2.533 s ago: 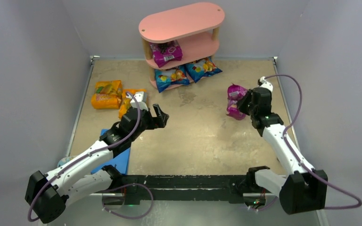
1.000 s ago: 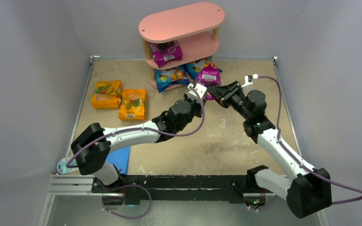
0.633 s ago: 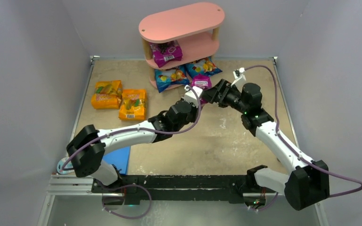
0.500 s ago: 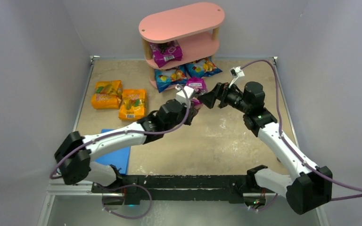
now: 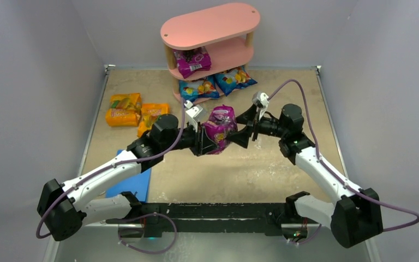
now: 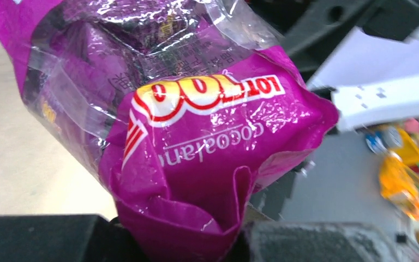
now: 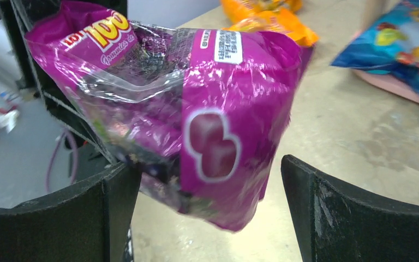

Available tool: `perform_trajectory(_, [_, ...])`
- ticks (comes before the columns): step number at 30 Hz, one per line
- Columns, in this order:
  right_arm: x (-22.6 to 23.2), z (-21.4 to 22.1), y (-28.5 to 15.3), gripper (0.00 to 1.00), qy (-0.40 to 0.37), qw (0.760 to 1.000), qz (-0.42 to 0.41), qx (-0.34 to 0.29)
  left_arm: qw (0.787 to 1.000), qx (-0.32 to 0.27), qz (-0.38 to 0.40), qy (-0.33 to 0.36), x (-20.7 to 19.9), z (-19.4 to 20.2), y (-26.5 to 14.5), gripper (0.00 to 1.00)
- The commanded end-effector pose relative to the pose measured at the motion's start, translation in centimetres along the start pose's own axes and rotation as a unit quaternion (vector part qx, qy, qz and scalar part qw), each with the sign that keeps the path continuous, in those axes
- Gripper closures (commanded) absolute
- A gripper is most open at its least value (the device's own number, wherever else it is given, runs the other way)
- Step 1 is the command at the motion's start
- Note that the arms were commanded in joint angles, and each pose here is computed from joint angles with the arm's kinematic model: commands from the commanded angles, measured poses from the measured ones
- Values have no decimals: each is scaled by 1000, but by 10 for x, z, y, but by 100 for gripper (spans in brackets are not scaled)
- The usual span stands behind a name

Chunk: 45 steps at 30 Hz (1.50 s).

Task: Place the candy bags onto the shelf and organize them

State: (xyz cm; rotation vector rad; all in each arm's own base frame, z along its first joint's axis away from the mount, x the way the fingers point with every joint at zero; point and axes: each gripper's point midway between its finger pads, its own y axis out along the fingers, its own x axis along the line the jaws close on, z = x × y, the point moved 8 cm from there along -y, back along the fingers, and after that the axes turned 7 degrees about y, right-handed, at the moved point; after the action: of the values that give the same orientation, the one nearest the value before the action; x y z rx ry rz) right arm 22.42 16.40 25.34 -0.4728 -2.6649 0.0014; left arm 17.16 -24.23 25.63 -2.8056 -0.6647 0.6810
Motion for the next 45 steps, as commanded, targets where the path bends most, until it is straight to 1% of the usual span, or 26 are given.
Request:
perform_trajectory(1, [22, -6, -3, 1, -58, 991, -120, 5, 983, -50, 163, 70, -38, -19, -19, 100])
perform_trajectory(4, [26, -5, -6, 1, -53, 991, -121, 8, 968, -58, 223, 96, -45, -13, -24, 100])
perform_trajectory(7, [26, -2, -11, 1, -49, 994, -99, 9, 945, -67, 293, 128, -55, -10, -31, 100])
perform_trajectory(9, [26, 1, -15, 1, -29, 995, -91, -1, 935, -71, 318, 142, -59, -10, -34, 100])
perform_trajectory(11, [27, 5, -21, 1, -8, 994, -111, -1, 928, -70, 331, 156, -61, -11, -36, 100])
perform_trajectory(13, [32, 11, -27, 2, 4, 987, -161, 15, 923, -67, 338, 172, -62, -12, -37, 100])
perform_trajectory(16, [42, 12, -32, 2, -4, 977, -212, 31, 916, -71, 346, 191, -63, -14, -39, 100])
perform_trajectory(21, [54, 10, -37, 1, -20, 975, -219, 28, 905, -74, 352, 228, -63, -17, -39, 100])
perform_trajectory(24, [52, 9, -36, 1, 0, 976, -213, 38, 891, -85, 361, 260, -66, -23, -42, 100])
perform_trajectory(27, [48, 7, -33, 1, 2, 977, -207, 42, 880, -90, 358, 300, -68, -30, -46, 100])
perform_trajectory(31, [49, 3, -31, 2, -2, 975, -219, 42, 877, -90, 352, 314, -67, -33, -47, 100])
perform_trajectory(36, [62, 0, -29, 4, -21, 967, -250, 46, 882, -84, 354, 300, -64, -32, -36, 100])
perform_trajectory(39, [68, -1, -29, 6, -31, 964, -260, 46, 878, -82, 367, 297, -63, -33, -30, 100])
perform_trajectory(42, [77, -6, -29, 10, -41, 958, -279, 51, 877, -76, 371, 296, -62, -32, -27, 100])
perform_trajectory(44, [84, -5, -26, 13, -44, 953, -293, 56, 879, -72, 367, 295, -61, -32, -25, 100])
perform_trajectory(45, [86, -5, -25, 15, -45, 951, -299, 60, 882, -70, 363, 294, -60, -32, -25, 100])
